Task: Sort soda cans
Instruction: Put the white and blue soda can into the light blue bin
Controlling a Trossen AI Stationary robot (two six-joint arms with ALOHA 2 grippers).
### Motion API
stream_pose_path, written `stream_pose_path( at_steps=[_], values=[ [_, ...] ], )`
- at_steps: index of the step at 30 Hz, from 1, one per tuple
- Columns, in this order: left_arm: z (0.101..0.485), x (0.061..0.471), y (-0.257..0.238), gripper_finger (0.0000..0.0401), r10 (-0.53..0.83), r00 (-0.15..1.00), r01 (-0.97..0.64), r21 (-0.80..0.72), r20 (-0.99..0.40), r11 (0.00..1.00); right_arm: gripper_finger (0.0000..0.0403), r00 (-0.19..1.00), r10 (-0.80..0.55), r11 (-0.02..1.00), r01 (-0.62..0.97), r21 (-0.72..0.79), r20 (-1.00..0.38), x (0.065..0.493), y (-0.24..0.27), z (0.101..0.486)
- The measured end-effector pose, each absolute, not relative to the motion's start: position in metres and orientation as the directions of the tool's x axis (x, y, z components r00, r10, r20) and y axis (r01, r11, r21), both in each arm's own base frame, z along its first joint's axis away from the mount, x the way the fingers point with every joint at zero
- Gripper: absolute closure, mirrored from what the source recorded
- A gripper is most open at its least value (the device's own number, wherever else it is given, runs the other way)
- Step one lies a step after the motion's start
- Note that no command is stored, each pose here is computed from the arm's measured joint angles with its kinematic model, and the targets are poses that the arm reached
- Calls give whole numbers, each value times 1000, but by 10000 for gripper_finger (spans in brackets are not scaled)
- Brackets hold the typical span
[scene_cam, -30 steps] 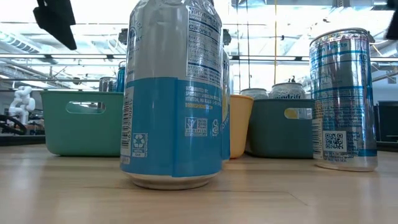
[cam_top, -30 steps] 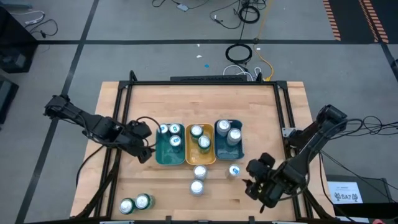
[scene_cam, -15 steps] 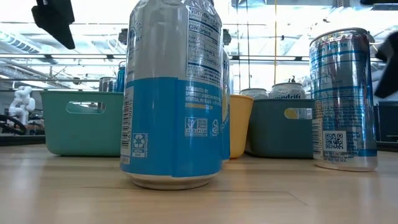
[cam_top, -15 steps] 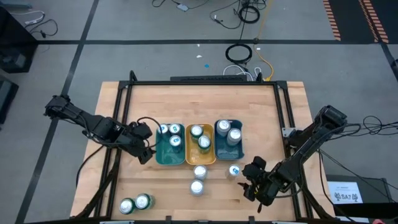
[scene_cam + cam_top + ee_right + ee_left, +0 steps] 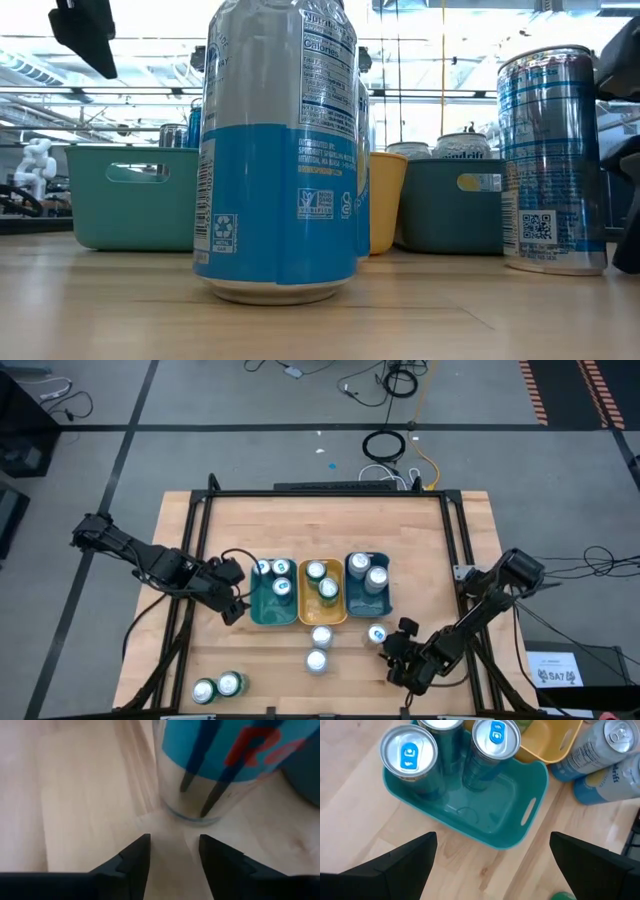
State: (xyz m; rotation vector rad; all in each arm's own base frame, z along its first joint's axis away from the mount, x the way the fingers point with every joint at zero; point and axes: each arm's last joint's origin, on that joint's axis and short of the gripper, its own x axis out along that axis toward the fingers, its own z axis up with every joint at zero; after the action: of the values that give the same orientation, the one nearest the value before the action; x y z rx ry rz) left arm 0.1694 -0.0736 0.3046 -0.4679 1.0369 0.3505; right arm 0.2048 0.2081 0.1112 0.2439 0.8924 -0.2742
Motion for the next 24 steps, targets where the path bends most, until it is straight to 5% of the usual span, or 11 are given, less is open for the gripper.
stream_pose_path(
  at_steps=[9,24],
  values=[
    [305,169,-74,5,37,462,-483,-216,-886,848,248,656,-208,925,372,71,-725,214,208,101],
    [305,170,-75,5,32,473,-480,-227,-880,847,248,747,-148,971,233,46,-648,257,189,110]
  ],
)
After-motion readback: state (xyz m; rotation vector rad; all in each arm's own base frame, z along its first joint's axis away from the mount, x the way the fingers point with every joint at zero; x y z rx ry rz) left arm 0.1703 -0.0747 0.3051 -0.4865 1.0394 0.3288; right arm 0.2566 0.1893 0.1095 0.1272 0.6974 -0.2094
